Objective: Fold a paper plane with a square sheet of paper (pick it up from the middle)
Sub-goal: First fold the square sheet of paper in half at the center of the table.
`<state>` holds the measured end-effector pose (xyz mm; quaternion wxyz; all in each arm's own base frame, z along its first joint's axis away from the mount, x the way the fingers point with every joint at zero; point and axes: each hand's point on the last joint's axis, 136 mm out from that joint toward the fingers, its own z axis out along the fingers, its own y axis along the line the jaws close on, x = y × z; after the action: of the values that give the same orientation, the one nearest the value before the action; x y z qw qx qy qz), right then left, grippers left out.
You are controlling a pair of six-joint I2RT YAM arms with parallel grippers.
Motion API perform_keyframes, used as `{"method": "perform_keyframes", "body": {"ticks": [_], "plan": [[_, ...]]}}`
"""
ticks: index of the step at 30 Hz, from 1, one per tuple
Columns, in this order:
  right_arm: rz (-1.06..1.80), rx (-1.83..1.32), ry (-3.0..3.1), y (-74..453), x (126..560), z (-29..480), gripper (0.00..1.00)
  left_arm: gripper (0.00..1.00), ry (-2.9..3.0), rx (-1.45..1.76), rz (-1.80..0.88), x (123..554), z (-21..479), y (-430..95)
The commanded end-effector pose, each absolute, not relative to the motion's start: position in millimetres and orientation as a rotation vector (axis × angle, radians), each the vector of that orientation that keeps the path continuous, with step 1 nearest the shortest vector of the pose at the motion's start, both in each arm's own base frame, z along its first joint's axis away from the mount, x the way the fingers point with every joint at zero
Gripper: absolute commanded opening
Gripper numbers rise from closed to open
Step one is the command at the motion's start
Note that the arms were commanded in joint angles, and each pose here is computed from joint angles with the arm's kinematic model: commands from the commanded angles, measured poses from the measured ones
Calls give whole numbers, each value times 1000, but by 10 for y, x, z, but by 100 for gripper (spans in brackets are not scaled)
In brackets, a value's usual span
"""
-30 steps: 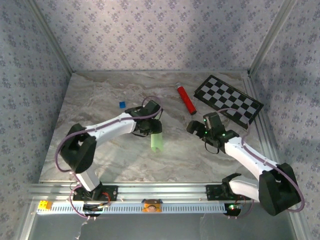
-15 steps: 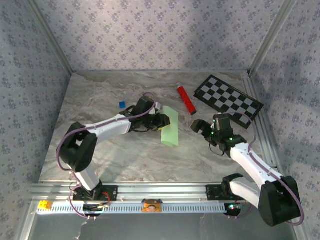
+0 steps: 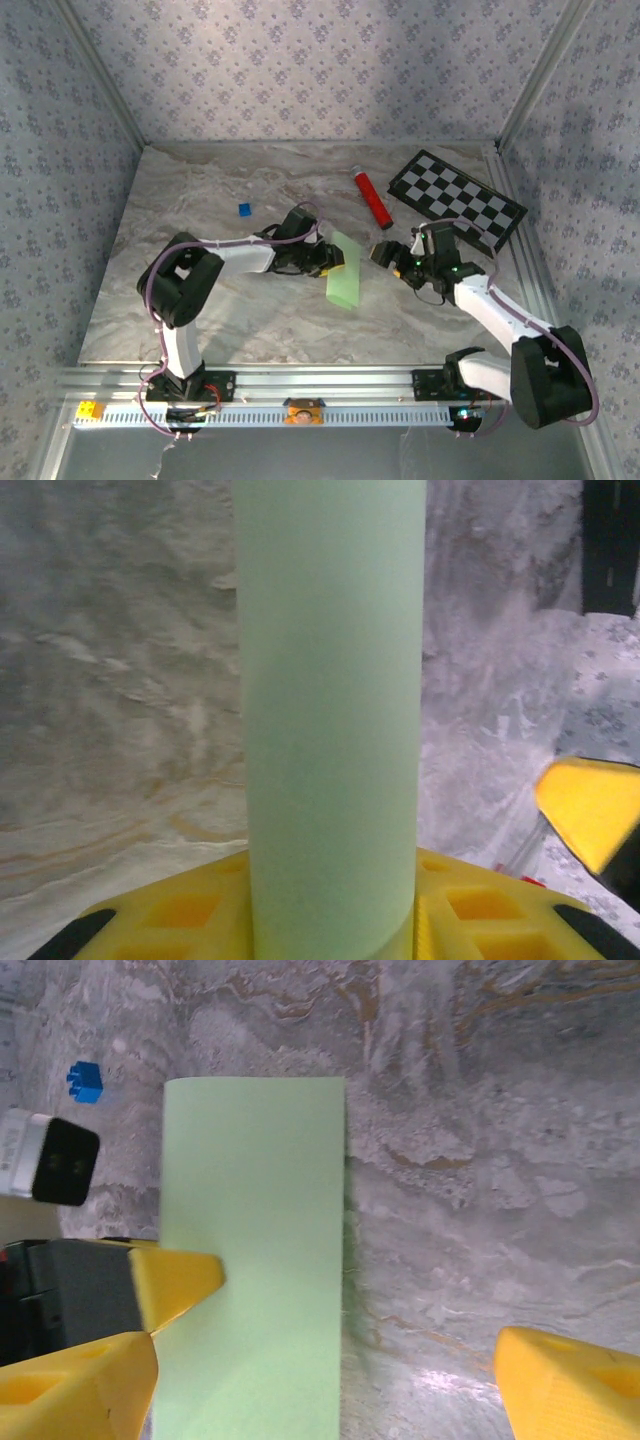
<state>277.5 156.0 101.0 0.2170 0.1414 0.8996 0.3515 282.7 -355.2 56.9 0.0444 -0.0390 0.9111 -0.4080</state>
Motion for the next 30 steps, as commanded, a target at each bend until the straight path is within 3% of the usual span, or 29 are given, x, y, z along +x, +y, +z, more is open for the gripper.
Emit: {"method": "perform_keyframes", "body": {"ticks": [1,14,30], "plan": [[1011,311,2471,1671,2838,1137,87,38,2801,-121,-1120,2847,427,-3430],[976,307,2486,1712,2863,1108,86,58,2848,-9,-840,2866,423,-3172],[981,244,2533,1927,2908,1038,86,57,2811,-63,-685,2922,437,-2871]]}}
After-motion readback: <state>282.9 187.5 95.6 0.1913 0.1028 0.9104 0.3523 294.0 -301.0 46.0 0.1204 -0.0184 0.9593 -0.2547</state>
